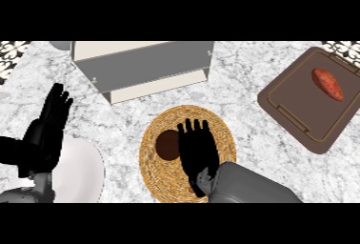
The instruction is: Pick the croissant from the placemat and place it in the tiered shelf
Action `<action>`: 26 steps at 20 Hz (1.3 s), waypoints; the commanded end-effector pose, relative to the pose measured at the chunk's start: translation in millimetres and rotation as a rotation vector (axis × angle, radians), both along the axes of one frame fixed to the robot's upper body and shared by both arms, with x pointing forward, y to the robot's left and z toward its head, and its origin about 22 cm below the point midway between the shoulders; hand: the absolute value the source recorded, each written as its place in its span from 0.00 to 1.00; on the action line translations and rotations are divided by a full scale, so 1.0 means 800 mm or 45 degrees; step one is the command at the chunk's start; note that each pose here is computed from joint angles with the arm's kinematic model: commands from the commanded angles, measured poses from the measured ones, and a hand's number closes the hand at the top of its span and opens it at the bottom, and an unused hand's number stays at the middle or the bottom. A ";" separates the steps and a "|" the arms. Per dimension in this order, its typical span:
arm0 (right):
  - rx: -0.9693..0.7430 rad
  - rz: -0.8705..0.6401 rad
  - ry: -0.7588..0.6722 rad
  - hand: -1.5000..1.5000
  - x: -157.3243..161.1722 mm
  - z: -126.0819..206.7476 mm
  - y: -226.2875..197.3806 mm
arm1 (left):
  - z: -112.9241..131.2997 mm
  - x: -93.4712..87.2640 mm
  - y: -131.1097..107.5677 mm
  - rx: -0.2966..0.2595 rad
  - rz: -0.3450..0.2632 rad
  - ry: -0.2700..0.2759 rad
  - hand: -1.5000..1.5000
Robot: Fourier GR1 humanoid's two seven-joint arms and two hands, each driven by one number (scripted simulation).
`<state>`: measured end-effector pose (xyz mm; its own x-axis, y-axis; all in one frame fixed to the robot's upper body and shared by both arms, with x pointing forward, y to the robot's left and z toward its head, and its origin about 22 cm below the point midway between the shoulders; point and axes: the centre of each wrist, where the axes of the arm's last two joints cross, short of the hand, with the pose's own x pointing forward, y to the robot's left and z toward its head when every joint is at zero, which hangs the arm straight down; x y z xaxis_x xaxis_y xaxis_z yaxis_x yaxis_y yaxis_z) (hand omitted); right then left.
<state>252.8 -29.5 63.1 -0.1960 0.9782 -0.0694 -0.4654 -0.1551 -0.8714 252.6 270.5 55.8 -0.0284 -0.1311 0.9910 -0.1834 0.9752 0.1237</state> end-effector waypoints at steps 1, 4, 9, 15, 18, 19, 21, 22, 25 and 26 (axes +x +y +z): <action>-0.060 -0.094 -0.023 0.00 -0.008 -0.004 -0.013 | -0.005 -0.018 -0.010 -0.019 -0.017 -0.006 0.50; -0.019 -0.082 -0.036 0.00 0.018 -0.003 0.002 | -0.003 -0.004 0.009 0.021 0.006 0.002 0.50; -0.011 -0.068 -0.013 0.00 0.017 -0.040 0.009 | 0.007 0.002 -0.005 0.008 0.005 -0.003 0.50; -0.047 -0.077 0.029 0.00 0.018 -0.067 -0.017 | 0.007 0.017 -0.017 0.013 -0.004 -0.006 0.50; -0.068 -0.093 0.095 1.00 -0.006 -0.071 -0.005 | 0.004 -0.001 -0.014 0.028 0.011 -0.023 0.50; -0.097 -0.067 0.138 1.00 0.001 -0.070 -0.001 | 0.028 0.005 -0.004 -0.004 -0.004 -0.008 0.50; -0.096 -0.003 0.032 1.00 0.004 -0.080 -0.015 | -0.009 -0.013 0.010 0.021 -0.022 -0.016 0.50; -0.148 0.043 0.044 1.00 0.017 -0.086 -0.022 | -0.005 -0.010 -0.020 0.015 0.000 -0.012 0.50; -0.146 0.091 -0.034 1.00 0.026 -0.098 -0.018 | 0.007 0.001 0.003 0.019 -0.007 0.009 0.50; -0.152 0.125 -0.067 1.00 0.006 -0.076 -0.030 | 0.020 0.003 -0.002 0.006 -0.006 0.009 0.50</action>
<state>262.0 -40.8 6.0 -0.2338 0.9622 -0.1398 -0.4366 -0.2324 -0.8692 253.2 271.1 60.1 -0.0301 -0.1402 0.9897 -0.1794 0.9748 0.1326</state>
